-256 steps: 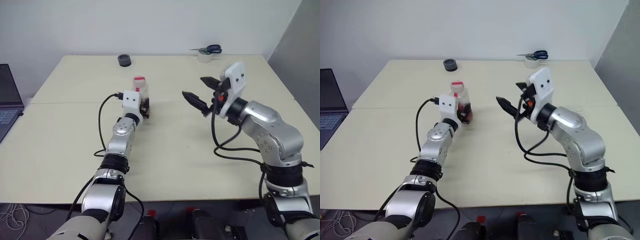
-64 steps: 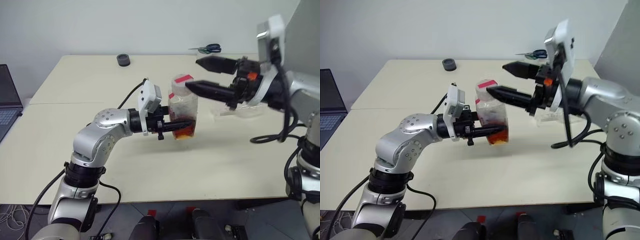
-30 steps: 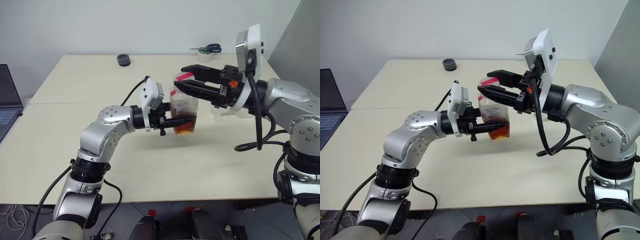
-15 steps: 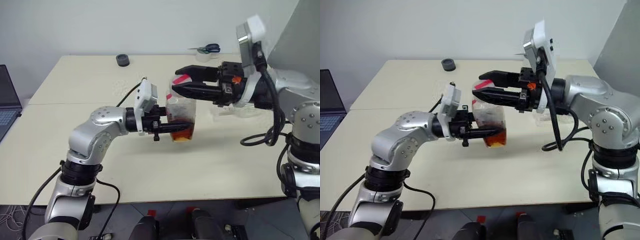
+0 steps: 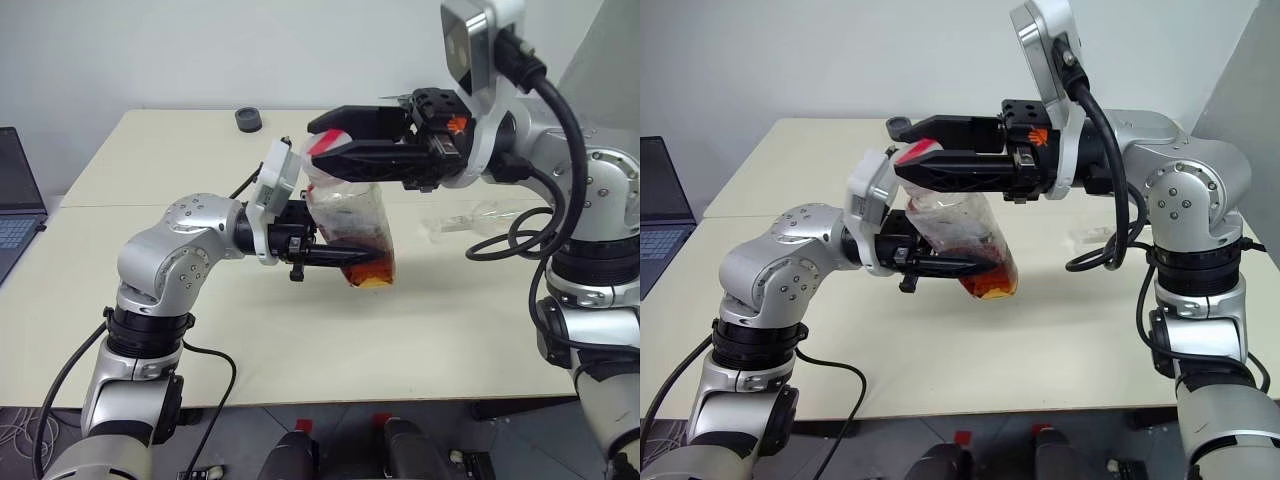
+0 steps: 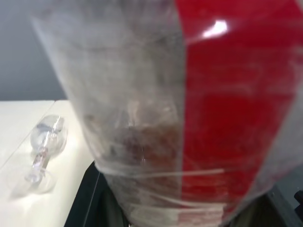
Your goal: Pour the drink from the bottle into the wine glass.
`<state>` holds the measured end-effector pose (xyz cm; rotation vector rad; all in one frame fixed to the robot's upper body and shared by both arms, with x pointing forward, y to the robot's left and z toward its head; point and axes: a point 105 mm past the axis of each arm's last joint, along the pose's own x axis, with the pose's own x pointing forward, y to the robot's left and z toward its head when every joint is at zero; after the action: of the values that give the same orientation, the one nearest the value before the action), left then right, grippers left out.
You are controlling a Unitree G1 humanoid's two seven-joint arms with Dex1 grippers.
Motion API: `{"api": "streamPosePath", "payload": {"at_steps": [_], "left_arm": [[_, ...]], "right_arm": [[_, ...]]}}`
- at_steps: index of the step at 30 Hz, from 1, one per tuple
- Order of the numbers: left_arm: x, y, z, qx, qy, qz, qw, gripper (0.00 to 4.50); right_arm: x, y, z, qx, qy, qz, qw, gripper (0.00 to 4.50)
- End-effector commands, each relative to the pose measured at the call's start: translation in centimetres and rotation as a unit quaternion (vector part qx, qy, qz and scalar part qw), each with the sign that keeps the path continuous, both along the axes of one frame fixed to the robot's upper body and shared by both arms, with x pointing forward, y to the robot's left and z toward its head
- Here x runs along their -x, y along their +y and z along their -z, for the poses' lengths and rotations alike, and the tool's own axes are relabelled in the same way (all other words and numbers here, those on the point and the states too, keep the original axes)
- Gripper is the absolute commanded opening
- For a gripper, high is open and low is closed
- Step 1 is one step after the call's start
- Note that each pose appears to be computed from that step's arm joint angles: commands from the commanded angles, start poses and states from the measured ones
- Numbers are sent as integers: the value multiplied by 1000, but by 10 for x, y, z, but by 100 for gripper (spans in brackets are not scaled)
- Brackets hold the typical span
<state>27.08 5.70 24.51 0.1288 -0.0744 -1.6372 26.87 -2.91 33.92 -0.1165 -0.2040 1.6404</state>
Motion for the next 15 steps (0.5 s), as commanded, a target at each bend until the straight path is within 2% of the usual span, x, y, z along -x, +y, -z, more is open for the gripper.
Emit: {"api": "streamPosePath", "payload": {"at_steps": [1, 5, 11, 15], "left_arm": [[13, 0, -6, 3, -20, 17, 1000, 179], [10, 5, 0, 0, -8, -23, 1000, 179], [-27, 15, 22, -51, -41, -154, 986, 179], [-38, 17, 30, -64, -45, -187, 979, 179]], "right_arm": [[-16, -26, 4, 6, -10, 74, 997, 307], [-21, -50, 11, 8, -11, 141, 990, 443], [-18, -63, 22, 7, -24, 215, 976, 447], [-12, -55, 30, -8, -18, 231, 973, 447]]}}
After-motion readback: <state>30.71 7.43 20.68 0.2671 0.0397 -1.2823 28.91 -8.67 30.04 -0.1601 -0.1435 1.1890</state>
